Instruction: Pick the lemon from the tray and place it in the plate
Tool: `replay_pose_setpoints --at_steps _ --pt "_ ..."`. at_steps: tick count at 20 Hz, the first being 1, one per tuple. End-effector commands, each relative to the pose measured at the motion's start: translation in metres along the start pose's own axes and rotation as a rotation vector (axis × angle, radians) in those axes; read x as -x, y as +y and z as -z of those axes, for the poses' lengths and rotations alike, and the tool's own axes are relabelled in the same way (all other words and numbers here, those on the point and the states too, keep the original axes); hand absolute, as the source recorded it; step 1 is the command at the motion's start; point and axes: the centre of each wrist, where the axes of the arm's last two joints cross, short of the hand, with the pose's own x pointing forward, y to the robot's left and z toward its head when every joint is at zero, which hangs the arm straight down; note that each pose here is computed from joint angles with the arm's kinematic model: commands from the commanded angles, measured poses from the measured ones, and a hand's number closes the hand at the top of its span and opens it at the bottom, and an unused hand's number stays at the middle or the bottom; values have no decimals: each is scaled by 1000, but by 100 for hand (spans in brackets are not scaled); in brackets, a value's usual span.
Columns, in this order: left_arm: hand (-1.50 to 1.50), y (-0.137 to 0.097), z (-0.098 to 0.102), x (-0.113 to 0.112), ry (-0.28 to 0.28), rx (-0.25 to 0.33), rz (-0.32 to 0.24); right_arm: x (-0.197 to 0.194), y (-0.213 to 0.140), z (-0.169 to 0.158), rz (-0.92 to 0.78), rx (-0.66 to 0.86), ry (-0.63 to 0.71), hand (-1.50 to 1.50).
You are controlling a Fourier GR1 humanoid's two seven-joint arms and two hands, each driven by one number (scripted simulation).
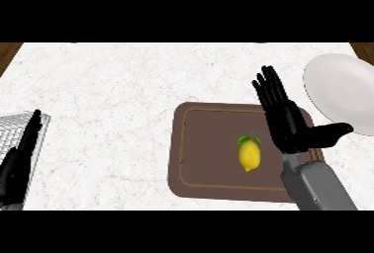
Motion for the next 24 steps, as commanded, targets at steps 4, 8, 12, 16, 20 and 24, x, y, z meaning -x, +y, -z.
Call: replay_pose_setpoints --at_steps 4,8,12,16,20,24 --pt "0 -42 3 -1 170 67 -196 -43 9 17 -90 -163 85 150" --pt "0 -51 -5 1 237 101 -245 -69 -51 20 -847 -206 -13 150" --pt "0 -73 -7 -1 312 133 -364 -15 -44 -27 -912 -56 -67 150" --pt "0 -73 -1 -9 311 134 -360 12 -26 -49 -335 91 -63 -150" --pt "0 -91 -4 -28 283 171 -382 26 -50 -74 -487 -220 -37 -150" --pt "0 -80 13 -17 288 151 -373 -4 -65 -70 -771 -309 18 -150"
